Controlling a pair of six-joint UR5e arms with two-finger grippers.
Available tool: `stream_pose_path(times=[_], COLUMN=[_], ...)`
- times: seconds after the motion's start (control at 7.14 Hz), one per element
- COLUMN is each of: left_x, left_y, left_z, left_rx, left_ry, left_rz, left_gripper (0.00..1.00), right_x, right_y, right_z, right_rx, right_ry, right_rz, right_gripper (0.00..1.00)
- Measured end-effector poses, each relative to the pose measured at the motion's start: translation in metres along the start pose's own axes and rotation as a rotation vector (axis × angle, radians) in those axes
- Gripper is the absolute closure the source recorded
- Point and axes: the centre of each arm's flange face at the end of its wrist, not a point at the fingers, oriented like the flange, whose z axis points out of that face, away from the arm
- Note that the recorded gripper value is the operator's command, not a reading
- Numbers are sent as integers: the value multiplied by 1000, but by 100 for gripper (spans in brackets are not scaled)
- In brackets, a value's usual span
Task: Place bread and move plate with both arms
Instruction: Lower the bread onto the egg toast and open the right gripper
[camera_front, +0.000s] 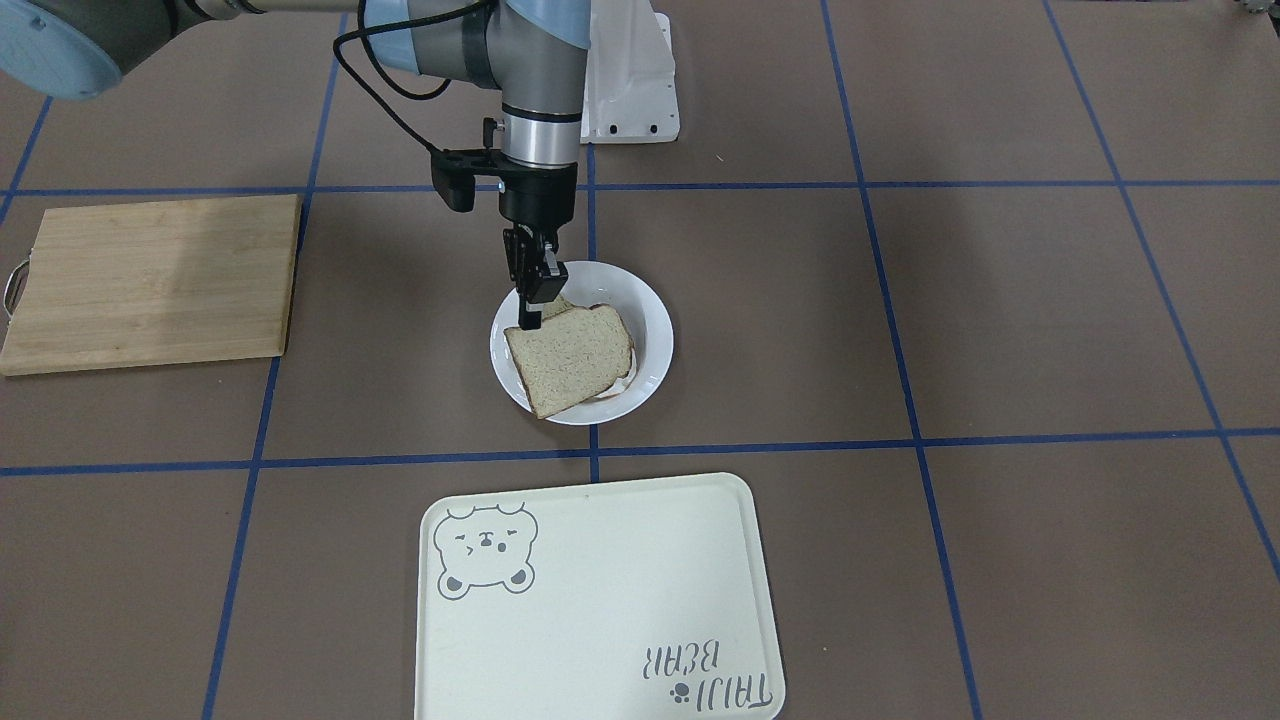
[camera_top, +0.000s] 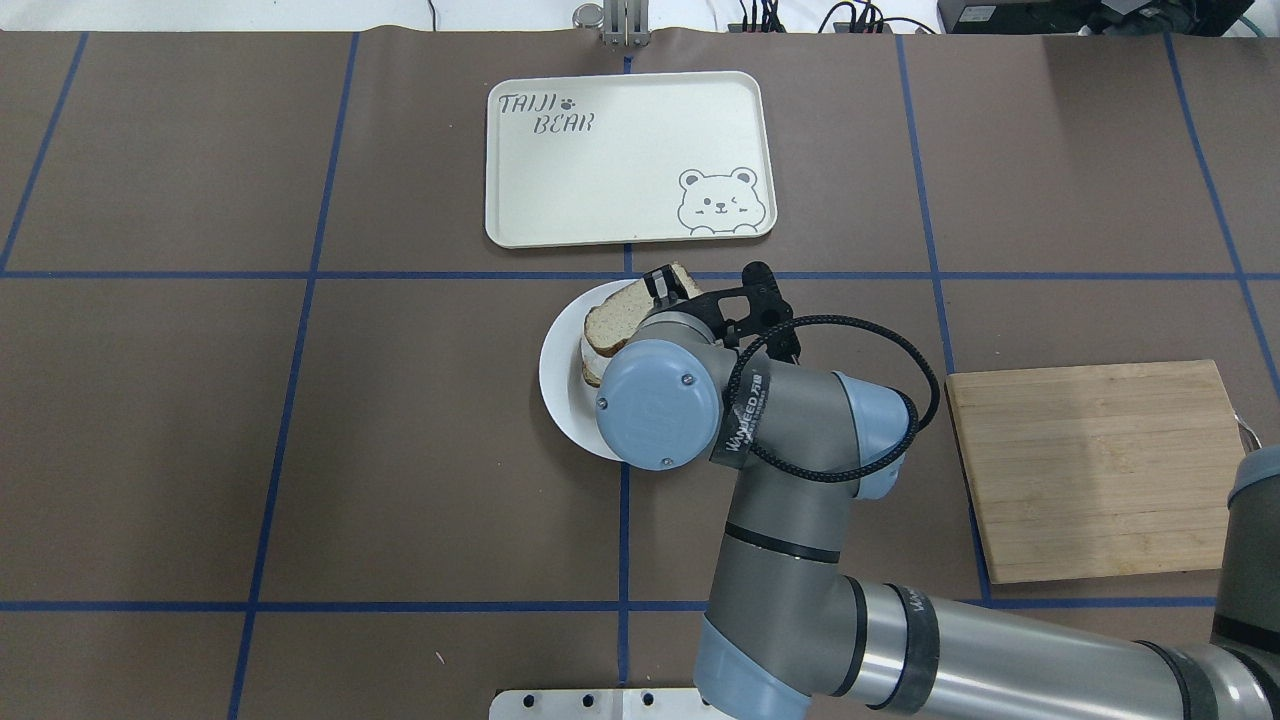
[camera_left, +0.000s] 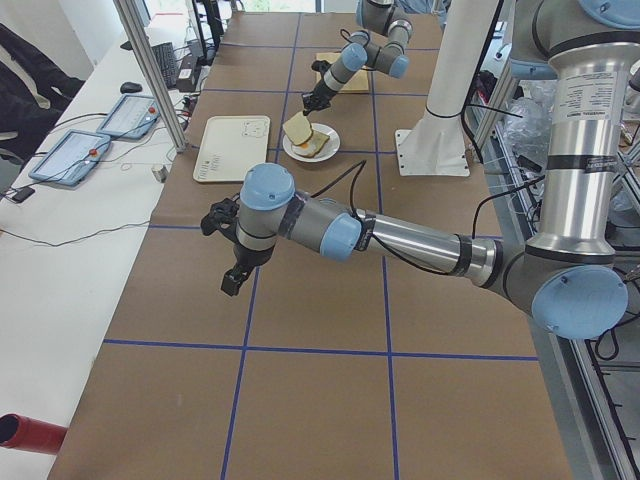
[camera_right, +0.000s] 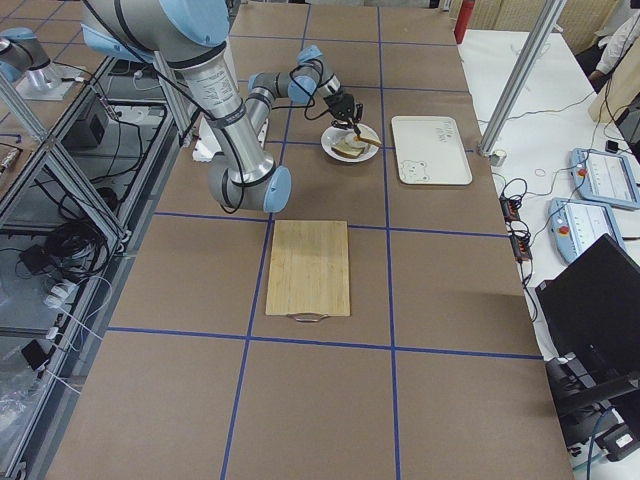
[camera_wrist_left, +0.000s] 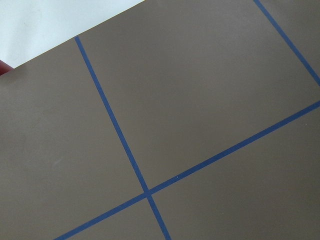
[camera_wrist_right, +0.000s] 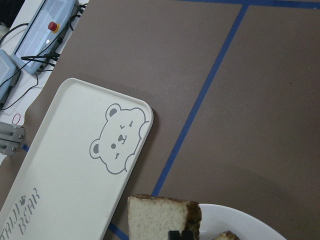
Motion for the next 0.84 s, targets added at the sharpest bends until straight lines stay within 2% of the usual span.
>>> stream_pose_path(times=[0.28, 0.42, 0.56, 0.84], left_x=[-2, -2, -2, -1], left_y=[1, 1, 1, 1], left_z=[3, 3, 3, 2], left_rx=[-5, -6, -6, -4], left_ry=[1, 2, 2, 1], left_rz=[-2, -3, -4, -4], left_gripper=[2, 2, 2, 2], right_x=[21, 30, 36, 33], right_y=[23, 31, 35, 25], right_z=[2, 0, -2, -1], right_rx=[2, 2, 9, 30], right_ry=[30, 41, 51, 63], right_rz=[-39, -58, -82, -167], right_gripper=[100, 73, 1, 0])
